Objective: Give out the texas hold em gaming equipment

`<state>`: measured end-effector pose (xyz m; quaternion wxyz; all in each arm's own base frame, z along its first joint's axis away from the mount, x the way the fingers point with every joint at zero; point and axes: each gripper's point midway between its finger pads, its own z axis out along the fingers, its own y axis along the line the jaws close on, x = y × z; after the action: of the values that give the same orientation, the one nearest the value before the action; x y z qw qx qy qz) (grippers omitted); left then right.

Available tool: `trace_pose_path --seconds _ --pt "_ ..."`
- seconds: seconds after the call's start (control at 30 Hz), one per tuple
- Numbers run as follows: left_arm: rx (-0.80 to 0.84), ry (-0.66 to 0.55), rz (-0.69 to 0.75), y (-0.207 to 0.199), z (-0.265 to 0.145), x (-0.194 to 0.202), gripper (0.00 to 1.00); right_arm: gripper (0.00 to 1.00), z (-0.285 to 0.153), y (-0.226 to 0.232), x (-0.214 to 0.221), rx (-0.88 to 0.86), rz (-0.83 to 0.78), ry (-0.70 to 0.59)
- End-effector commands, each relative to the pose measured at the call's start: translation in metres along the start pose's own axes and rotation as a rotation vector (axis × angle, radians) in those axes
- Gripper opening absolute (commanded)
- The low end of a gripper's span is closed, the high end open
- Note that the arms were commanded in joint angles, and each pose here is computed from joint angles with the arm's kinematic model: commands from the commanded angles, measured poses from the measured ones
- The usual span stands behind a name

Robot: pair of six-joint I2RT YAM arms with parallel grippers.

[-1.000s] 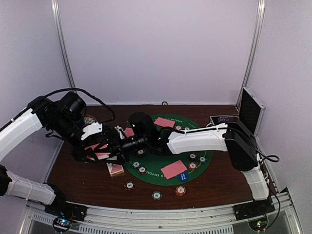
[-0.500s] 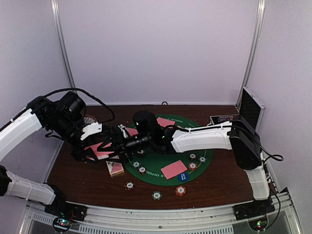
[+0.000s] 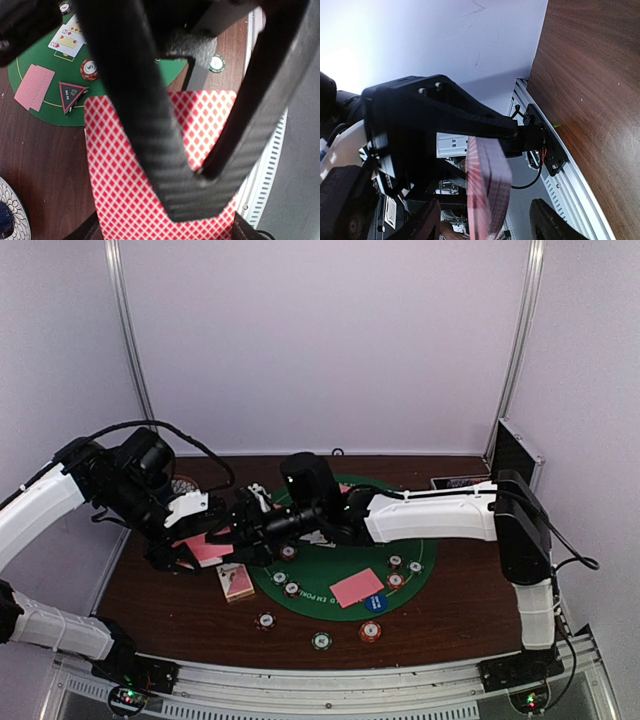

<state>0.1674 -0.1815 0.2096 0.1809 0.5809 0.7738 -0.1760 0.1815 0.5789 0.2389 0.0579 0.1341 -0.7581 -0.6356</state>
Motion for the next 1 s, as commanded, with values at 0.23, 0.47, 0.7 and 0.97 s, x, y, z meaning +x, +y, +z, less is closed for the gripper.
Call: trace_pose_path --seconds 0.23,0.47,0.7,0.97 --pt "-0.01 -0.037 0.002 -0.001 -0.006 -0.005 0.0 0.41 -0.016 0.024 0.004 -0.024 -0.039 0.008" --pt "-0.007 -0.036 0.001 -0.001 -0.005 -0.005 0.0 0.29 -0.016 0.017 0.006 -0.004 -0.028 0.025" --pt "-0.007 -0.036 0.0 -0.001 -0.005 -0.004 0.0 0.17 -0.026 0.02 0.004 0.008 -0.035 0.017" --pt "-0.006 -0.03 -0.002 0.0 -0.004 -0.004 0.0 0.02 -0.033 0.026 0.003 0.006 -0.037 0.011"
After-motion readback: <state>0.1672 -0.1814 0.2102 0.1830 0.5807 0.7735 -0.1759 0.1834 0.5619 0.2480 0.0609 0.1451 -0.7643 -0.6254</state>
